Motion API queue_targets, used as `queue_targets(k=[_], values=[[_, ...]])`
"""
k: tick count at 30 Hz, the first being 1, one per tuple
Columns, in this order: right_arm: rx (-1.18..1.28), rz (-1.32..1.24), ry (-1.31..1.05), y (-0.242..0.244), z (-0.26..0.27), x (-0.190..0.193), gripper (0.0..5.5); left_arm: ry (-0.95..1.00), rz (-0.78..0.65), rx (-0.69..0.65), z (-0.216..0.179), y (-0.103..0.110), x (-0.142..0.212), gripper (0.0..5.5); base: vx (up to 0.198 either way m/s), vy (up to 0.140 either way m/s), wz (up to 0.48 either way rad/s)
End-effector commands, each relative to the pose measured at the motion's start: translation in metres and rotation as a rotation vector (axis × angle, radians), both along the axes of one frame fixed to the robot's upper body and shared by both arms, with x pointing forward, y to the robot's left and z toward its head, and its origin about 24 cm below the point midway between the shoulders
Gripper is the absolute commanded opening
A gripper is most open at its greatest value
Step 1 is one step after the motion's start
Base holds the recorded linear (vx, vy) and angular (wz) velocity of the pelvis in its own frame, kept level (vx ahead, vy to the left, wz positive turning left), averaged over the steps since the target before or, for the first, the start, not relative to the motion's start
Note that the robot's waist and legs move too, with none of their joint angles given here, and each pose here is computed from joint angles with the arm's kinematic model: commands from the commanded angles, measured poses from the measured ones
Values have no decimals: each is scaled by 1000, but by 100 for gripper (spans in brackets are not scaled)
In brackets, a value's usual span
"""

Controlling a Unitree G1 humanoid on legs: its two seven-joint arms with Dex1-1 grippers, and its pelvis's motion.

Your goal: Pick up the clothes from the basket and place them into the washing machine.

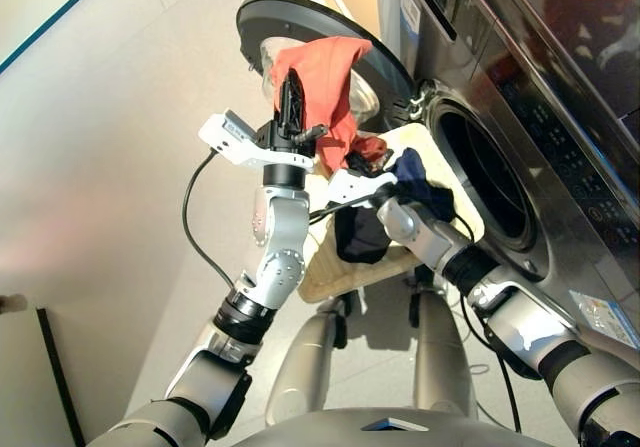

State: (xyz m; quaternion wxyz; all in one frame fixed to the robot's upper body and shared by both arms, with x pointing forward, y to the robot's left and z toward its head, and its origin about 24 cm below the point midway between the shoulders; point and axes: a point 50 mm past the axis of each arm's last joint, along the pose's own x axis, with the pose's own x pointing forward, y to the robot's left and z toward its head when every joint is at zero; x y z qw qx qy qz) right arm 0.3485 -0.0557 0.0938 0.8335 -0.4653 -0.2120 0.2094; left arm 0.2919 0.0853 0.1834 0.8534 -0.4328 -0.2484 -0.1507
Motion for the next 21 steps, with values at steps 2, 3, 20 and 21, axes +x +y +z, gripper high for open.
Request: queue_targets(k=[2, 3, 20, 21], values=[[133, 49, -123, 23, 44, 5, 0, -185, 90, -74, 30, 24, -17, 235, 0, 0, 0], [145, 46, -119, 22, 44, 5, 0, -166, 114, -74, 27, 27, -15, 466, 0, 0, 0], [352, -176, -44, -32, 16, 1, 0, 190, 474, -16, -41, 82, 5, 550, 0, 0, 0], [365, -228, -72, -42, 17, 2, 0, 218, 501, 7, -48, 86, 5, 550, 0, 0, 0]])
